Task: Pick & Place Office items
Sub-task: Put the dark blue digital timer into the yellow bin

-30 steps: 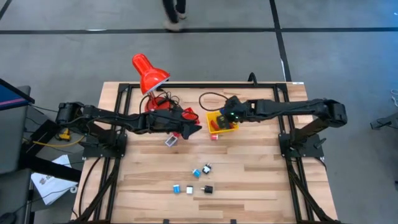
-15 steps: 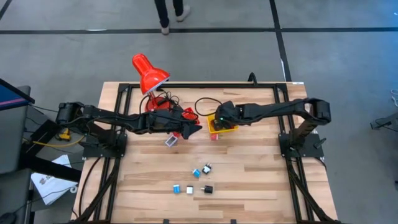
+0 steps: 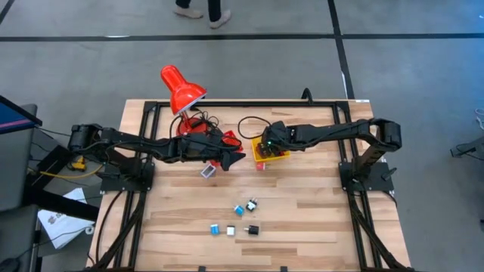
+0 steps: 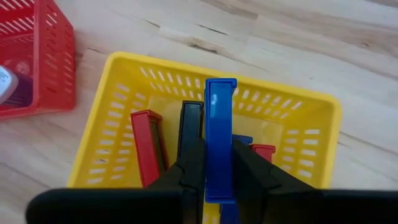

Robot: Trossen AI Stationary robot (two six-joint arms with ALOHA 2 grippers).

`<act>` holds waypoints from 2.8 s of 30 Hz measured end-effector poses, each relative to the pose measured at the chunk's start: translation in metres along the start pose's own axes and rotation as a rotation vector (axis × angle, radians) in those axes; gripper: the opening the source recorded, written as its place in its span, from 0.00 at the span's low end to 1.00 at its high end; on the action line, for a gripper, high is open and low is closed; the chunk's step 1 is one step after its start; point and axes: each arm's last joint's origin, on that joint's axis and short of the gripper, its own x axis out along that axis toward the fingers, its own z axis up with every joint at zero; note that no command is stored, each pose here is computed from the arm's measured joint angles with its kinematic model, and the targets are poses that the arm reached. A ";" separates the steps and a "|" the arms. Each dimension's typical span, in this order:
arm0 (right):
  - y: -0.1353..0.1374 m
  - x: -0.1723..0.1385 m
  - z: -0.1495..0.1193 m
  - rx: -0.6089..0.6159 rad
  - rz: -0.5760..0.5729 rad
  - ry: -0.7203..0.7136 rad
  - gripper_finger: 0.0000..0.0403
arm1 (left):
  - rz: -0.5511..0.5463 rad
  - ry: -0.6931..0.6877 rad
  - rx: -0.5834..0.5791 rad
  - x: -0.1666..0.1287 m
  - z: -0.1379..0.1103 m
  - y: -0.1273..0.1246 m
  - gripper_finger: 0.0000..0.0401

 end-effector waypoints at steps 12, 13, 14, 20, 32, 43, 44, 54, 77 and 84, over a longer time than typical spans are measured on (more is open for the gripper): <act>0.000 0.000 0.000 -0.002 -0.002 0.001 0.12 | 0.000 0.000 0.002 0.000 0.000 0.000 0.73; 0.000 0.000 0.000 -0.002 -0.002 0.001 0.12 | 0.000 0.000 0.002 0.000 0.000 0.000 0.73; 0.000 0.000 0.000 -0.002 -0.002 0.001 0.12 | 0.000 0.000 0.002 0.000 0.000 0.000 0.73; 0.000 0.000 0.000 -0.001 -0.002 0.002 0.12 | 0.000 0.000 0.002 0.000 0.000 0.000 0.73; -0.002 0.006 -0.007 0.024 0.010 -0.006 0.12 | -0.002 -0.002 0.002 0.000 0.000 0.000 0.73; -0.002 0.010 -0.013 0.048 0.026 -0.031 0.12 | -0.002 -0.002 0.002 0.000 0.000 0.000 0.73; -0.002 0.010 -0.014 0.047 0.025 -0.028 0.12 | -0.002 -0.002 0.002 0.000 0.000 0.000 0.73; 0.000 0.009 -0.015 0.025 0.026 -0.036 0.12 | -0.002 -0.002 0.002 0.000 0.000 0.000 0.73; -0.012 0.010 -0.016 -0.030 -0.080 -0.002 0.12 | -0.002 -0.002 0.002 0.000 0.000 0.000 0.73; -0.011 0.016 -0.019 -0.034 -0.094 0.017 0.12 | -0.002 -0.002 0.002 0.000 0.000 0.000 0.73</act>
